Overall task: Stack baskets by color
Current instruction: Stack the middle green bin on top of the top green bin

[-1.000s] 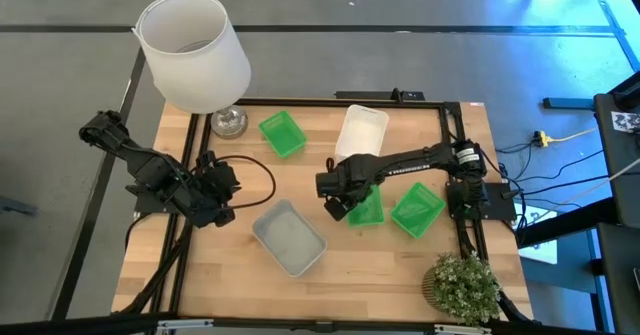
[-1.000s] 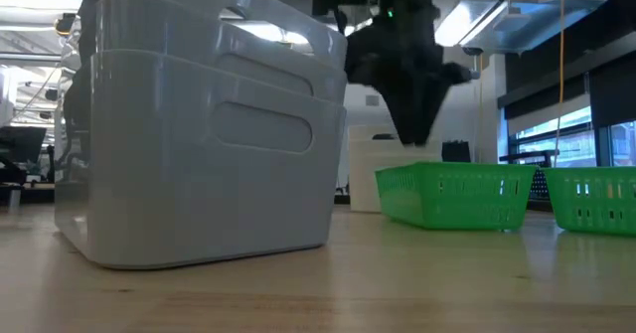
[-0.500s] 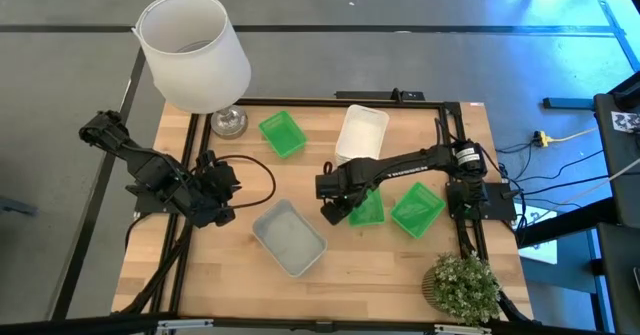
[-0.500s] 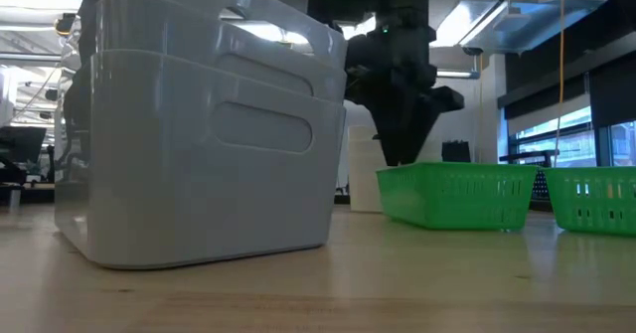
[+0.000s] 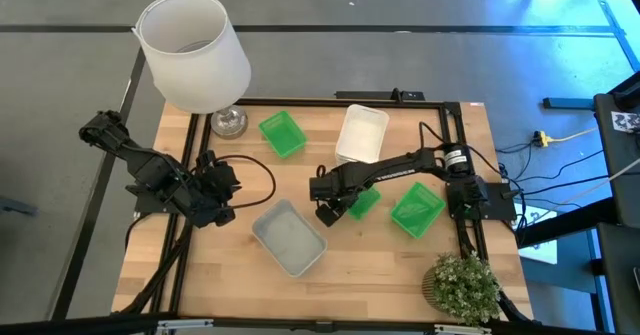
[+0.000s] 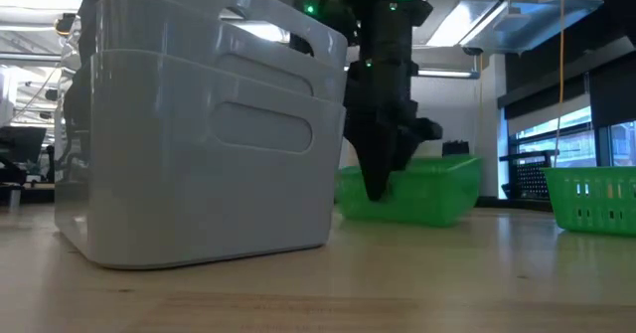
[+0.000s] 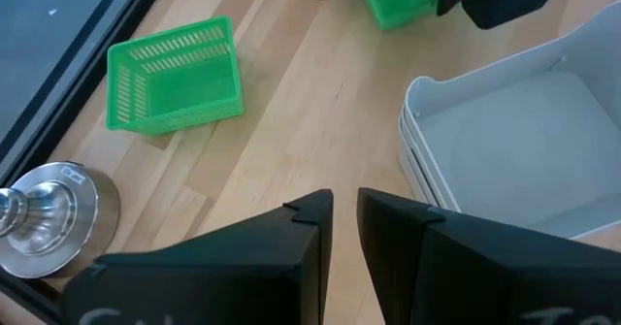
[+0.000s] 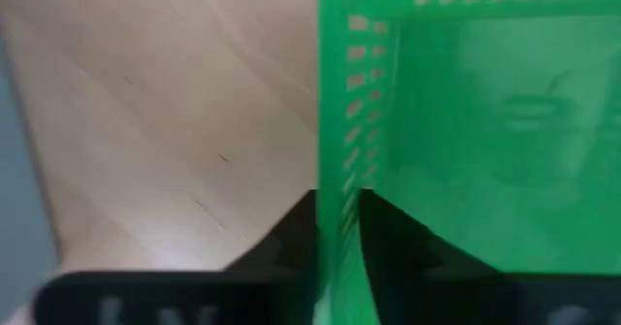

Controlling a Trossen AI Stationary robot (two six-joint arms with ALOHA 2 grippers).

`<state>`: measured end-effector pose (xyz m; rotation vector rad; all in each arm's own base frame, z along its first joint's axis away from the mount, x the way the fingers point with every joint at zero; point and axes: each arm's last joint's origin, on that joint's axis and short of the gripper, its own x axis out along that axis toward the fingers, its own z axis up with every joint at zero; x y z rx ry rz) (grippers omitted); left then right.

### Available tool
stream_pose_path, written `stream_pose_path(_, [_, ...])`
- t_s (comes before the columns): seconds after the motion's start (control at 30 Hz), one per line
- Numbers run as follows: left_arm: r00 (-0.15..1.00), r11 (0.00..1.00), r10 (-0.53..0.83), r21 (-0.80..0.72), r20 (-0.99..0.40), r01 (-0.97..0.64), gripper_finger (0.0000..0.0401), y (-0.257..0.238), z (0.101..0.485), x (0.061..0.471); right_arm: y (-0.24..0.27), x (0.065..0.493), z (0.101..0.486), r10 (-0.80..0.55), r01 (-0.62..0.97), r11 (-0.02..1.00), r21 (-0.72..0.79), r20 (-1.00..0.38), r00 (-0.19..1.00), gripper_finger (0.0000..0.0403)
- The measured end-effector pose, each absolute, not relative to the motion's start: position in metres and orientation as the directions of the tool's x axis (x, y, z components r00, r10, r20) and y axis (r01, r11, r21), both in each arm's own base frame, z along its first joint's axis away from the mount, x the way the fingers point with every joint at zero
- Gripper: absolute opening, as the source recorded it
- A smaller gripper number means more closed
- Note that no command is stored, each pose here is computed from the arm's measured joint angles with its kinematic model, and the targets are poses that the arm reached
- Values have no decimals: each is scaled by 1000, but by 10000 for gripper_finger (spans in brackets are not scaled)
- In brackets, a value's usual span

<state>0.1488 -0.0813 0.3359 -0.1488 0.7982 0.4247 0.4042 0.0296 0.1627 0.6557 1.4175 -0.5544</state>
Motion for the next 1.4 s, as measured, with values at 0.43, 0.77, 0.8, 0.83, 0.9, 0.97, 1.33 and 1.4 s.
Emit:
stream_pose_path(0.43, [617, 903, 327, 44, -715, -428, 43, -81, 336, 148, 31, 437, 228, 37, 567, 794, 221, -948, 317, 4])
stream_pose_path(0.77, [629, 892, 367, 66, -686, -448, 43, -79, 337, 149, -6, 462, 294, -151, 485, 850, 204, -788, 597, 2])
stream_pose_path(0.8, [629, 891, 368, 66, -685, -449, 43, -79, 337, 149, -12, 466, 297, -160, 472, 855, 213, -758, 633, 2])
stream_pose_path(0.83, [629, 891, 368, 67, -685, -449, 43, -79, 337, 149, -19, 469, 300, -170, 459, 861, 219, -727, 665, 2])
stream_pose_path(0.9, [630, 890, 370, 68, -683, -450, 43, -79, 337, 149, -33, 474, 303, -193, 443, 871, 211, -683, 705, 2])
stream_pose_path(0.97, [630, 891, 370, 68, -683, -450, 43, -79, 337, 149, -48, 478, 302, -216, 434, 879, 198, -647, 731, 2])
stream_pose_path(1.33, [635, 888, 374, 65, -676, -455, 43, -79, 337, 149, -107, 504, 253, -267, 414, 903, 115, -605, 750, 1])
stream_pose_path(1.4, [636, 887, 377, 66, -673, -457, 43, -79, 337, 149, -112, 507, 246, -272, 418, 901, 116, -600, 752, 1])
